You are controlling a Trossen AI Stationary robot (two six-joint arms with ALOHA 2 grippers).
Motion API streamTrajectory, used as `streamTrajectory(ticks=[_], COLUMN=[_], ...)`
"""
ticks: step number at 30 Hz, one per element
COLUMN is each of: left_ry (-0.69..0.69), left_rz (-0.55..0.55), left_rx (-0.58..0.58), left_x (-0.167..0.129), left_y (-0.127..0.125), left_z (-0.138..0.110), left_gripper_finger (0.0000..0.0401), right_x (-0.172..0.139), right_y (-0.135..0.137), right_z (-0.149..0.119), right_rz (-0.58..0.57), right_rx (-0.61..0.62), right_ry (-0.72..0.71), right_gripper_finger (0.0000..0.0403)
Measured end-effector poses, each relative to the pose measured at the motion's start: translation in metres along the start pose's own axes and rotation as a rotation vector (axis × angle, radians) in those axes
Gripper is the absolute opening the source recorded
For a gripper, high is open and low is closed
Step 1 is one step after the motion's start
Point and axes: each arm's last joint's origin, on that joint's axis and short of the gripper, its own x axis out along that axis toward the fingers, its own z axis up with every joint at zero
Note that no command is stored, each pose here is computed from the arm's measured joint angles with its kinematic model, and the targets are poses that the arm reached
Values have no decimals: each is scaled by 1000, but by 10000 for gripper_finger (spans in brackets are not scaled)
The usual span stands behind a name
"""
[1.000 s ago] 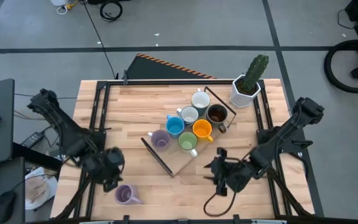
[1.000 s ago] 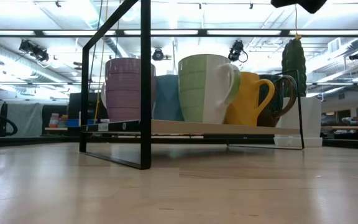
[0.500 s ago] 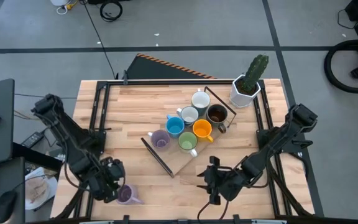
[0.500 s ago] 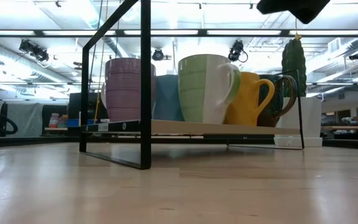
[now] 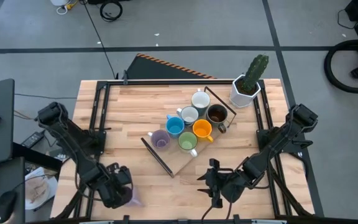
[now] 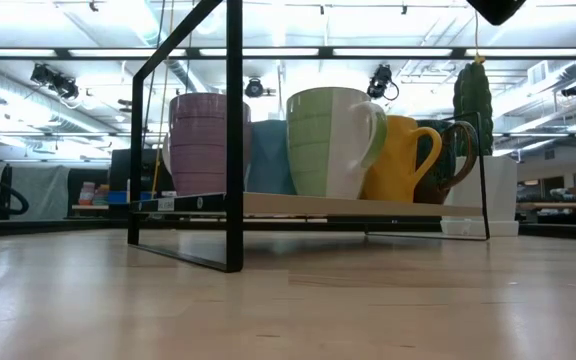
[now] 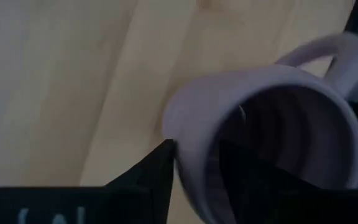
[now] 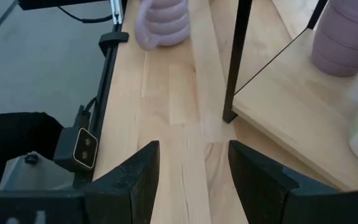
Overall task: Place coffee mugs
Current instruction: Put the violet mug on the shelf
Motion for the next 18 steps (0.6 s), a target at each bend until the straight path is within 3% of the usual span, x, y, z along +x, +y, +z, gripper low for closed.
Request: streamTrajectory(ticks=[8,18], left_ry=[-59,-127], left_rz=[-113,-55], left_rx=[-34,-8], left_x=[19,23], left_y=[-13,-28], left_z=[24,66], left_gripper_finger=[46,42], right_x=[-2,-14], right_y=[0,0], right_z=[-3,-1], right_rz=[46,46], right_rx=[-11,5], right_ry=[58,60], right_gripper_finger=[197,197])
